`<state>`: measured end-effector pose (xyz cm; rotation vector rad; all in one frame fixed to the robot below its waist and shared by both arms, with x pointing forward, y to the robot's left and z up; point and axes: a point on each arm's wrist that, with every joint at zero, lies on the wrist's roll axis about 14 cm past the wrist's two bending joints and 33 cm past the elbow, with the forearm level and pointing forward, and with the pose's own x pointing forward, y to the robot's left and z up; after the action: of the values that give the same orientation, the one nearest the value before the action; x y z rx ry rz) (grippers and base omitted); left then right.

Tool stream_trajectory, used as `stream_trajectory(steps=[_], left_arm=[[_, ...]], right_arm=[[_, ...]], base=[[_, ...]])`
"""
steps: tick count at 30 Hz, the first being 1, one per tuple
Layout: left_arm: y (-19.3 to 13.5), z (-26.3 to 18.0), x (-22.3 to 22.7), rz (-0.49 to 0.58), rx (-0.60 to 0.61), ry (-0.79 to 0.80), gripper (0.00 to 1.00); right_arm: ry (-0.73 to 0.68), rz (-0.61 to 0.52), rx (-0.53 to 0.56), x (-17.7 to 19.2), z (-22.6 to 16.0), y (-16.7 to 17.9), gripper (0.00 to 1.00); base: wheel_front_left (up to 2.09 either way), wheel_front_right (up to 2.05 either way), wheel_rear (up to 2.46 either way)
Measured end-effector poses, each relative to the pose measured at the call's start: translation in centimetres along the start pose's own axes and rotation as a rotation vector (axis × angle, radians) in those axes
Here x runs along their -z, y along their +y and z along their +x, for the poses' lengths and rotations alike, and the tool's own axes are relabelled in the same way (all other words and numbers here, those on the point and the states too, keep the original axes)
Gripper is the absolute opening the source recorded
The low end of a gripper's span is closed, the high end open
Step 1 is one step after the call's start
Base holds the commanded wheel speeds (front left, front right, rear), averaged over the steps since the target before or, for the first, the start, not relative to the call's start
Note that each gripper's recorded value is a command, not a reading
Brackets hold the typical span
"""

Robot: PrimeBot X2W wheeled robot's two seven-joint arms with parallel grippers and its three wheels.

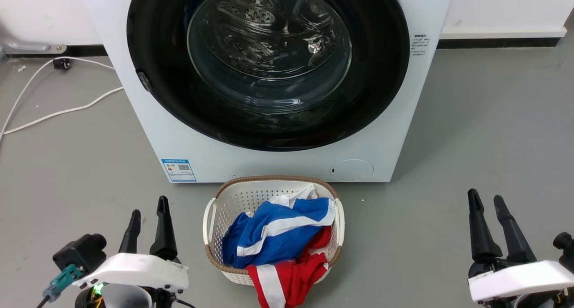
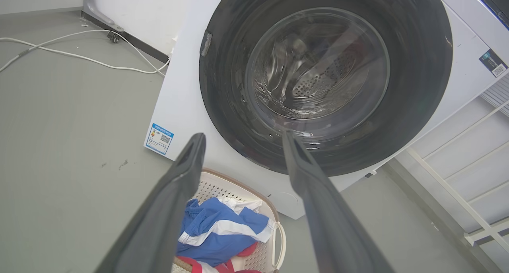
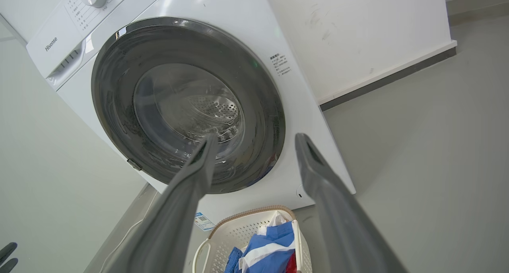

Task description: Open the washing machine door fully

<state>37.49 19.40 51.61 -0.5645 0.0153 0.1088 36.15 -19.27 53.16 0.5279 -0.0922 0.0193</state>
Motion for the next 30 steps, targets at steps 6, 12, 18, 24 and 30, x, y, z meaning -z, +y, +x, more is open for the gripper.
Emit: stream_trajectory(steps=[6,12,18,24,30], left_arm=[[-0.7,-0.1,-0.3,0.077,0.023,-0.021,1.00],[-1.1,-0.3,-0.4,0.143,0.040,-0.037,1.00],[-1.3,-0.7,-0.3,0.206,0.051,-0.049,1.00],[-1.4,-1.0,-0.1,0.256,0.061,-0.059,1.00],[-1.6,-1.3,-0.1,0.296,0.073,-0.078,1.00]], right_arm=[[-0.014,-0.074,-0.006,-0.3,-0.2,0.1,1.00],[-0.025,-0.133,-0.012,-0.5,-0.5,0.2,1.00],[-0.040,-0.186,-0.015,-0.8,-0.7,0.2,1.00],[-0.058,-0.236,-0.024,-1.3,-0.9,0.4,1.00],[-0.066,-0.274,-0.028,-1.4,-1.3,0.4,1.00]], base=[[0.00,0.00,0.00],[0.00,0.00,0.00],[0.00,0.00,0.00],[0.00,0.00,0.00],[0.00,0.00,0.00]])
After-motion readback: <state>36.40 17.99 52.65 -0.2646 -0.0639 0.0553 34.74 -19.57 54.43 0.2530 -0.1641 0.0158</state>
